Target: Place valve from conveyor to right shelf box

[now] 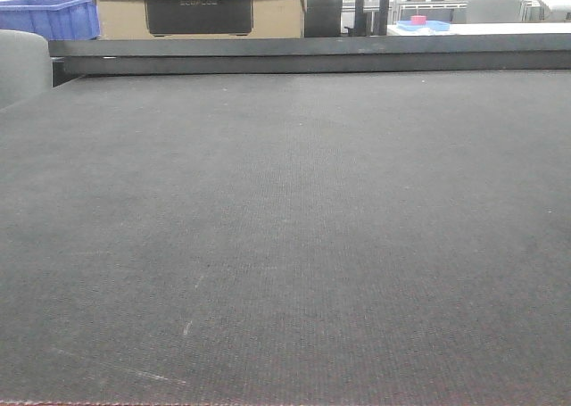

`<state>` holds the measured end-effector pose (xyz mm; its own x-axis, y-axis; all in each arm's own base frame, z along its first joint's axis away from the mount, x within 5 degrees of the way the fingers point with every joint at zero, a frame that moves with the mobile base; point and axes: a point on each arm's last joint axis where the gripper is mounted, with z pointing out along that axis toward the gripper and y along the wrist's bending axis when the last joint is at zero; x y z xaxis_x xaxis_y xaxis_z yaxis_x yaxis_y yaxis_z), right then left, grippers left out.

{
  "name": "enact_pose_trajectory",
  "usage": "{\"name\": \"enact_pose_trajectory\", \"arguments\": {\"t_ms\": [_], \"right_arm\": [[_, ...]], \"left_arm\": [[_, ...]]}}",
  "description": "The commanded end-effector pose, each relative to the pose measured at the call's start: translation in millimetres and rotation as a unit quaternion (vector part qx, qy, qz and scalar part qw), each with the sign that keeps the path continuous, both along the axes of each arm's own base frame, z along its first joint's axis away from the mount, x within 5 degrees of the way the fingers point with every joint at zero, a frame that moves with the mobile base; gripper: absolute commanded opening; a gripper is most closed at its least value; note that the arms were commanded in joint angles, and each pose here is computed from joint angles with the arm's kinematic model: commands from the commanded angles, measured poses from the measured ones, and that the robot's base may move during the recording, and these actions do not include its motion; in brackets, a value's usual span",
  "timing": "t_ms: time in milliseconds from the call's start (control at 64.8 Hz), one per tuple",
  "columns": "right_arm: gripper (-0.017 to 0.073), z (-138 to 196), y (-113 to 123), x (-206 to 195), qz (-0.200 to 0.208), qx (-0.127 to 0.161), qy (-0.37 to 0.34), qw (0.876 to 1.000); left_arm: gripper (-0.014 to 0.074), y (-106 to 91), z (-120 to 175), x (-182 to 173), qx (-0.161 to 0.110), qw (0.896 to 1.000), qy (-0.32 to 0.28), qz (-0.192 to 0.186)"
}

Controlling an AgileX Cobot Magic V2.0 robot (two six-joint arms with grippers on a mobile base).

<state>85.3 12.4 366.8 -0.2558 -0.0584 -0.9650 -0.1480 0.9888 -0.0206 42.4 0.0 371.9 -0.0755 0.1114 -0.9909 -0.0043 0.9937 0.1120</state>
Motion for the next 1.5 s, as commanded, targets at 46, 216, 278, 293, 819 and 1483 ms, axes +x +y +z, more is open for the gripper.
{"name": "enact_pose_trajectory", "arguments": {"t_ms": [46,216,278,293,819,1483], "right_arm": [[-0.0153,13.7,-1.0,-1.8,-0.005,0.002,-0.054,0.999],[-0.0153,13.7,-1.0,-1.8,-0.005,0.002,-0.054,0.999],[-0.0153,13.7,-1.0,-1.8,-0.005,0.002,-0.054,0.999],[-0.0153,13.7,-1.0,-1.8,-0.005,0.002,-0.054,0.999],[-0.0153,13.7,-1.0,-1.8,-0.005,0.002,-0.054,0.999],[-0.0153,13.7,-1.0,-1.8,-0.005,0.002,-0.054,0.999]], "left_arm": [[-0.0111,-0.4,7.6,-2.4,-0.005,0.999,-0.037,-0.004],[-0.0111,-0.4,7.6,-2.4,-0.005,0.999,-0.037,-0.004],[-0.0111,-0.4,7.6,-2.4,-0.005,0.999,-0.037,-0.004],[-0.0111,-0.4,7.6,-2.4,-0.005,0.999,-0.037,-0.004],[-0.0111,-0.4,7.6,-2.4,-0.005,0.999,-0.037,-0.004],[-0.0111,-0.4,7.4,-2.3,-0.004,0.999,-0.036,-0.003]]}}
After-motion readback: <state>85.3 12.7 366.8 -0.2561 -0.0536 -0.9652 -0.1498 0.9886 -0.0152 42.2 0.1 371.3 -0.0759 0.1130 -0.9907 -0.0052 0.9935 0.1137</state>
